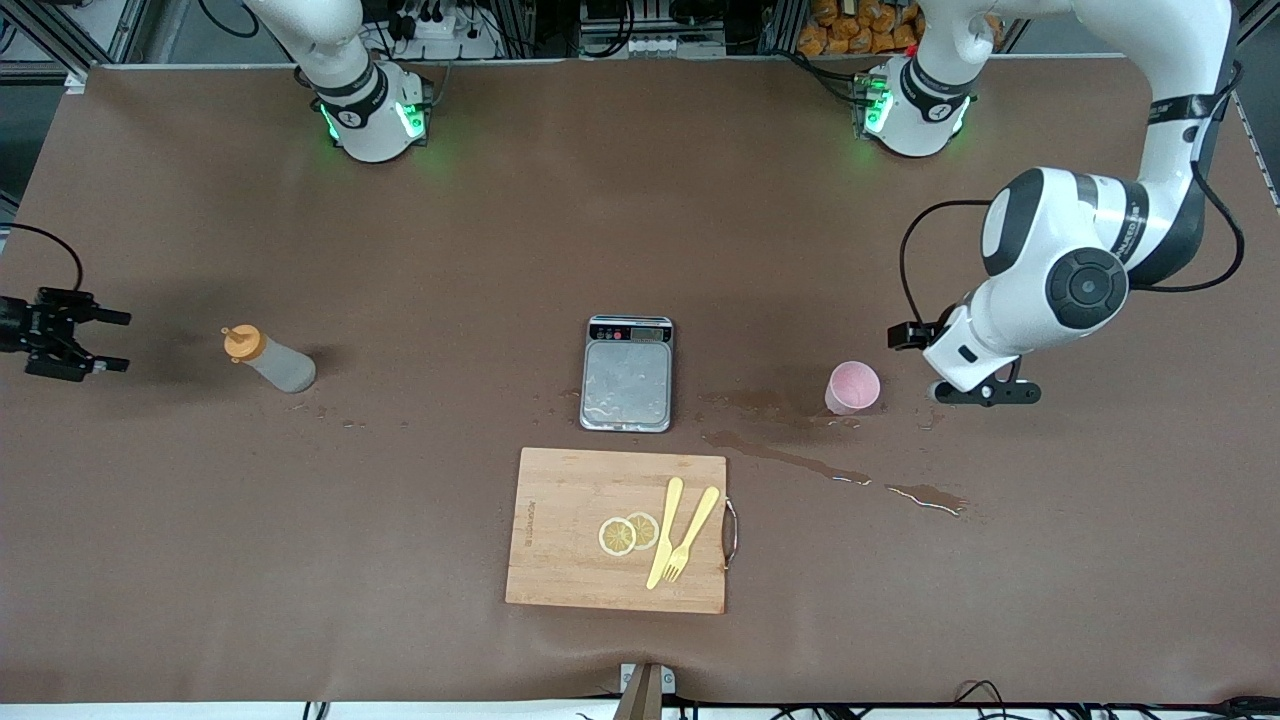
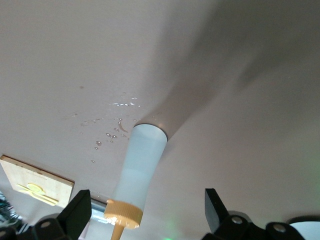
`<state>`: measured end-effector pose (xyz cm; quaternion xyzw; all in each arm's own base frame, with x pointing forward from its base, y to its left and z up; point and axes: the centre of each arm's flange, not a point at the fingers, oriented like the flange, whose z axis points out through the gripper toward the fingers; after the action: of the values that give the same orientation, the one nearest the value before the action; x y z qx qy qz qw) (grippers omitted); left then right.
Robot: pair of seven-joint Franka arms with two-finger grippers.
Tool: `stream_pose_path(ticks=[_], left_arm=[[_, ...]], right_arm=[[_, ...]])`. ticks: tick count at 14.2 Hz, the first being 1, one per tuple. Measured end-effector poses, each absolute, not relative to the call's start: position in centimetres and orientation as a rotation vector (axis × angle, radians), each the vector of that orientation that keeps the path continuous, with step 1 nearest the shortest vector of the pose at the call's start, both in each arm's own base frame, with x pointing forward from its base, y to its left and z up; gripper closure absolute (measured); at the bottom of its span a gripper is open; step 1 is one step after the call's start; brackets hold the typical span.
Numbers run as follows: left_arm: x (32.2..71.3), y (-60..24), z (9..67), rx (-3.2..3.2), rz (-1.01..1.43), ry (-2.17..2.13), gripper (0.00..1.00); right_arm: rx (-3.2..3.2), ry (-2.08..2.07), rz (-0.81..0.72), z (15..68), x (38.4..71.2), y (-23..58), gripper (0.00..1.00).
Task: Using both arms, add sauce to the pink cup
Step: 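Grasp the pink cup with the left gripper while the right gripper grasps the bottle, then carry the cup onto the scale with the left gripper while the right lifts the bottle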
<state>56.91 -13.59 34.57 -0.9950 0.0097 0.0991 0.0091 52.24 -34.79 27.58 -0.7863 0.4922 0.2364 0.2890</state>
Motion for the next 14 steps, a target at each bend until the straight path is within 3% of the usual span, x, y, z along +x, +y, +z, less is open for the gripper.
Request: stream_pose_path(ticks=[7, 14], left_arm=[[57.8, -16.2, 29.8, -3.171, 0.235, -0.247, 0.00], [58.6, -16.1, 25.2, -3.156, 0.212, -0.399, 0.00]], right_arm=[[-1.684, 1.546, 0.854, 21.4, 51.8, -34.0, 0.00], [-1.414, 1.471, 1.052, 14.7, 49.4, -32.9, 0.00]])
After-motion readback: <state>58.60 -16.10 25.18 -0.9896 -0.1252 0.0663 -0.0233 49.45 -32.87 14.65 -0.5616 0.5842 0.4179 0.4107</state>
